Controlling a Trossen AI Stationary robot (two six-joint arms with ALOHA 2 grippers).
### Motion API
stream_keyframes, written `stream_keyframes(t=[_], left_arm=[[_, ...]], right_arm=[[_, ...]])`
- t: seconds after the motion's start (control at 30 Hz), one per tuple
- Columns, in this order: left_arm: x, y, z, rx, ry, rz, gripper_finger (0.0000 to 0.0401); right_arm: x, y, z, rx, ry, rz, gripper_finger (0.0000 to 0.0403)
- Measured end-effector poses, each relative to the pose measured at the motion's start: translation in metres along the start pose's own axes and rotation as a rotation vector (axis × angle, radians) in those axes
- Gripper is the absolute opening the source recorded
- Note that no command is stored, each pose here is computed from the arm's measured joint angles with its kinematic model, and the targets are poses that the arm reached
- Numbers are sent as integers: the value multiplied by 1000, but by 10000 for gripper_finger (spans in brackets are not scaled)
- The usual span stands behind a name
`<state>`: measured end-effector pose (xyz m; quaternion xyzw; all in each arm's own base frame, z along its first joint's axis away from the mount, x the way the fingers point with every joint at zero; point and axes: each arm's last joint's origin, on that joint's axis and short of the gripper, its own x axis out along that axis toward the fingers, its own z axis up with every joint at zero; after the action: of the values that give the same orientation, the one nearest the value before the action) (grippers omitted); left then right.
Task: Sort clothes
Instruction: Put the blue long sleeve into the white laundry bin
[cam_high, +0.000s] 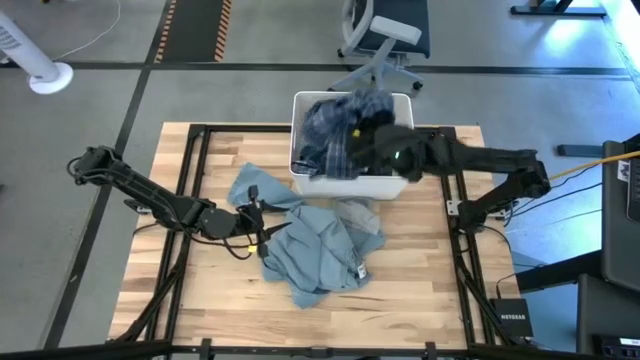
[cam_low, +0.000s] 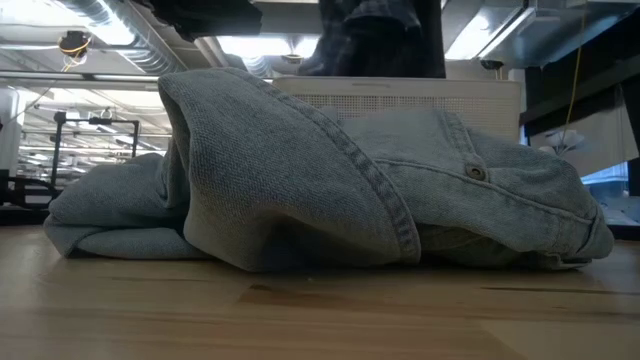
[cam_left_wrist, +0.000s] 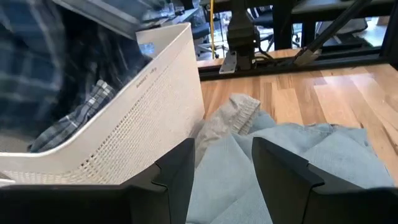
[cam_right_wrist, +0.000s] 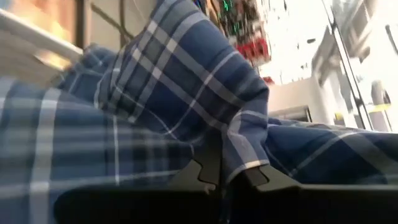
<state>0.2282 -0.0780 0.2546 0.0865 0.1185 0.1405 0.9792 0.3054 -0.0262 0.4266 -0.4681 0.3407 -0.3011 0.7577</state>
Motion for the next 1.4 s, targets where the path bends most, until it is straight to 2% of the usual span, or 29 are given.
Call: stream_keyframes(t=[0.1, 0.2, 0.33, 0.5, 0.63, 0.77, 0.97, 1.03, 1.2, 1.4], left_arm=[[0, 0, -1, 4, 5, 0, 155], [0, 0, -1, 5, 5, 0, 155], [0, 0, -1, 6, 5, 0, 155], [0, 0, -1, 6, 5, 0, 155], [0, 0, -1, -2, 6, -8, 155], [0, 0, -1, -3, 9, -14, 155], [0, -1, -3, 8, 28, -14, 155], [0, -1, -3, 9, 29, -14, 155], [0, -1, -3, 0, 28, -14, 155], [0, 0, -3, -2, 28, -14, 155]], right_arm=[[12, -14, -15, 4, 75, -8, 15], [27, -15, -32, 9, 140, 33, 13], [50, 0, -59, 100, 218, 152, 22], [75, 32, -91, 223, 290, 313, 50], [83, 52, -106, 241, 313, 418, 83], [78, 47, -106, 263, 318, 481, 132], [48, 10, -98, 325, 288, 680, 198], [38, -4, -96, 363, 288, 705, 210], [13, -22, -83, 373, 246, 714, 220], [-3, -27, -69, 306, 241, 585, 221]])
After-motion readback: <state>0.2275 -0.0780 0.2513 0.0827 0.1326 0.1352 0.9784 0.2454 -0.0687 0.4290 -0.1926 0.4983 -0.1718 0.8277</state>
